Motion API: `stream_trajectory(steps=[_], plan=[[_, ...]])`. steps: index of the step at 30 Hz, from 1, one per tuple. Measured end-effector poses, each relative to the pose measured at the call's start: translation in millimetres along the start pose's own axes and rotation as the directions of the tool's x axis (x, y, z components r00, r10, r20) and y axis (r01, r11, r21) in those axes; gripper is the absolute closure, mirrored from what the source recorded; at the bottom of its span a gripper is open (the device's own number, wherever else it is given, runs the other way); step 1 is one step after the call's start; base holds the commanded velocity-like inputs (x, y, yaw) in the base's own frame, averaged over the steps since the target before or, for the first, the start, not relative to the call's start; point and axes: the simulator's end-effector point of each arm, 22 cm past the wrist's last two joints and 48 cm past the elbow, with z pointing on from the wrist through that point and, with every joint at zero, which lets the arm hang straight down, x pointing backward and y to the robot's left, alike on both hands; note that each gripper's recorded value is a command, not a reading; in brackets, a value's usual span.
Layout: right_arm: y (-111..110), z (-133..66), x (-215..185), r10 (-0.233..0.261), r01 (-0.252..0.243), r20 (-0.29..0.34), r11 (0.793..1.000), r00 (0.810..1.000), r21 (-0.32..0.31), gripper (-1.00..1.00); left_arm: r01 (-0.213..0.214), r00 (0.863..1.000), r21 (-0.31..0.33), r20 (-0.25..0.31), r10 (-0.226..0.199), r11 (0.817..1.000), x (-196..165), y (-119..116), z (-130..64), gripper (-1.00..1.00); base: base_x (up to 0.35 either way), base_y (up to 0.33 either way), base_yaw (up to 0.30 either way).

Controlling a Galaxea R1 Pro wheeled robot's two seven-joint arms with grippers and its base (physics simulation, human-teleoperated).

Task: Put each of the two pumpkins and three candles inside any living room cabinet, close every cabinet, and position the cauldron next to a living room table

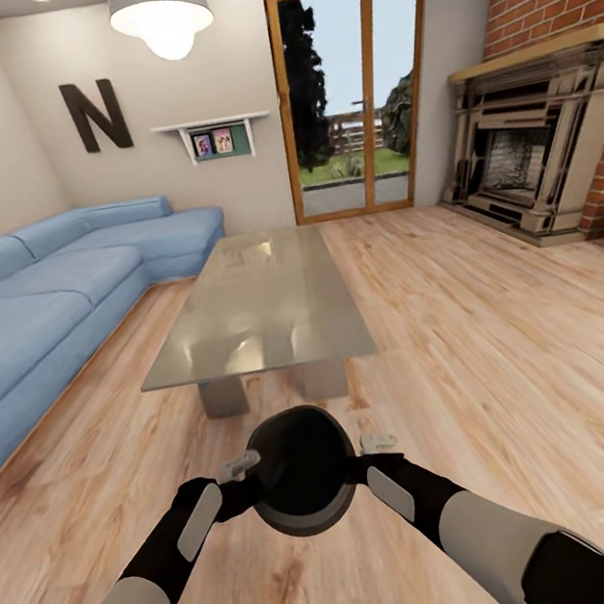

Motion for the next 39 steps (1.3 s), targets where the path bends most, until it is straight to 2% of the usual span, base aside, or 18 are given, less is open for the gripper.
stream_trajectory(steps=[16, 19, 23, 26, 39], plan=[[0, 0.1, 0, 0.000, 0.000, 0.001, 1.000, 1.000, 0.000, 1.00, 0.001, 1.000, -0.001, 0.001, -0.001, 1.000, 0, 0, 0.1, 1.00, 0.317, 0.000, 0.000], [0, 0.2, -2, 0.000, 0.000, 0.010, 1.000, 1.000, 0.000, 1.00, 0.000, 1.000, 0.001, 0.011, 0.000, 1.000, -2, -1, 0.4, 1.00, 0.041, 0.000, 0.000], [0, 0.4, 2, 0.000, 0.000, -0.010, 1.000, 1.000, 0.000, 1.00, 0.003, 1.000, -0.003, -0.009, -0.003, 1.000, 2, 1, 0.3, 1.00, 0.005, 0.000, 0.000], [-2, 5.3, 5, 0.003, -0.003, -0.008, 1.000, 1.000, 0.002, 1.00, 0.002, 1.000, -0.004, -0.006, -0.002, 1.000, 4, 2, 5.8, 1.00, 0.000, 0.000, 0.000], [-9, 25.4, 33, 0.012, -0.012, -0.065, 1.000, 0.998, 0.009, 1.00, 0.014, 0.998, -0.021, -0.061, -0.015, 1.000, 26, 14, 27.3, 1.00, 0.000, 0.000, 0.000]])
